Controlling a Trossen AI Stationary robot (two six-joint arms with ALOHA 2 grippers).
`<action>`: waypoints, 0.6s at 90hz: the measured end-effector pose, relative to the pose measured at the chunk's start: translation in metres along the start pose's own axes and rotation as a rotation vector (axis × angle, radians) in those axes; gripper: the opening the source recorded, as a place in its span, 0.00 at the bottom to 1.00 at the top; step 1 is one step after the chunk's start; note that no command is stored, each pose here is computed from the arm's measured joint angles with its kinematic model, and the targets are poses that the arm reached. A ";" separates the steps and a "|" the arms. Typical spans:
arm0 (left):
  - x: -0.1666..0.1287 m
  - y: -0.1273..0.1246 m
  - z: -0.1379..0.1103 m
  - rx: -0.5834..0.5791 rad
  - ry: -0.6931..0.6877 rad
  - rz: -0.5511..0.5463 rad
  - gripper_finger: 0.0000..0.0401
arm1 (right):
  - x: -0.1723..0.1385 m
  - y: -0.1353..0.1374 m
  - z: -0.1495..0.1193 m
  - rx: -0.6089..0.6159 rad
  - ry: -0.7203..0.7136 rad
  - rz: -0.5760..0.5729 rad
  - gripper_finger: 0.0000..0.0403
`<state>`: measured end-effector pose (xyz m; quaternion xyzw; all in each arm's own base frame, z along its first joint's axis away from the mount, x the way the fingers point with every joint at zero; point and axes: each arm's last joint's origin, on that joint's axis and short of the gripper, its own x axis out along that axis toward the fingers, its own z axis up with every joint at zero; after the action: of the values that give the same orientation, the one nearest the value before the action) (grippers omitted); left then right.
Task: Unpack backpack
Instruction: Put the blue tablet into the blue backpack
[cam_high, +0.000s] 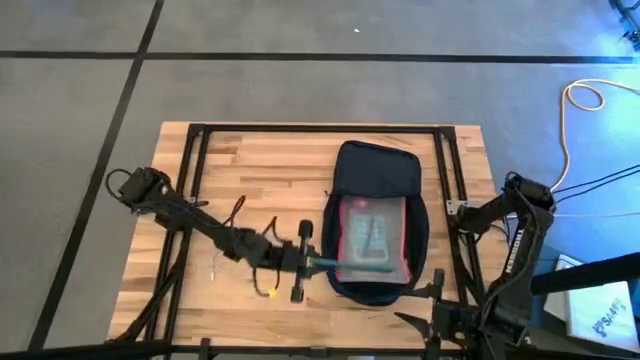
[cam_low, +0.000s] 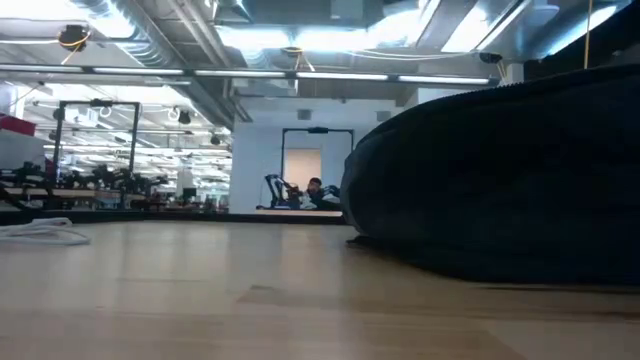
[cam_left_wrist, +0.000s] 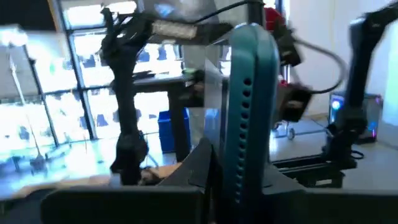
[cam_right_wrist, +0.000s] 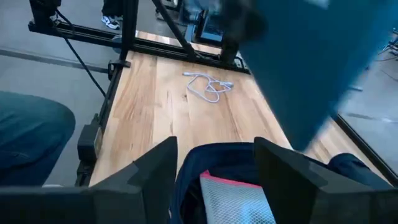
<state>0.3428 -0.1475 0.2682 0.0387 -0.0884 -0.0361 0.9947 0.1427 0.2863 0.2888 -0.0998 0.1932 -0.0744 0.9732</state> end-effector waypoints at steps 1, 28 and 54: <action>0.000 0.003 -0.002 -0.008 0.001 -0.001 0.03 | 0.000 0.000 0.000 0.000 0.000 0.000 0.48; 0.009 0.070 -0.044 -0.044 0.092 0.001 0.03 | 0.000 -0.002 0.000 -0.017 -0.023 -0.030 0.48; 0.020 0.093 -0.091 -0.005 0.061 -0.035 0.03 | 0.000 -0.003 0.000 -0.018 -0.034 -0.043 0.48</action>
<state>0.3848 -0.0497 0.1898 0.0389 -0.0574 -0.0526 0.9962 0.1425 0.2837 0.2892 -0.1141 0.1750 -0.0917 0.9736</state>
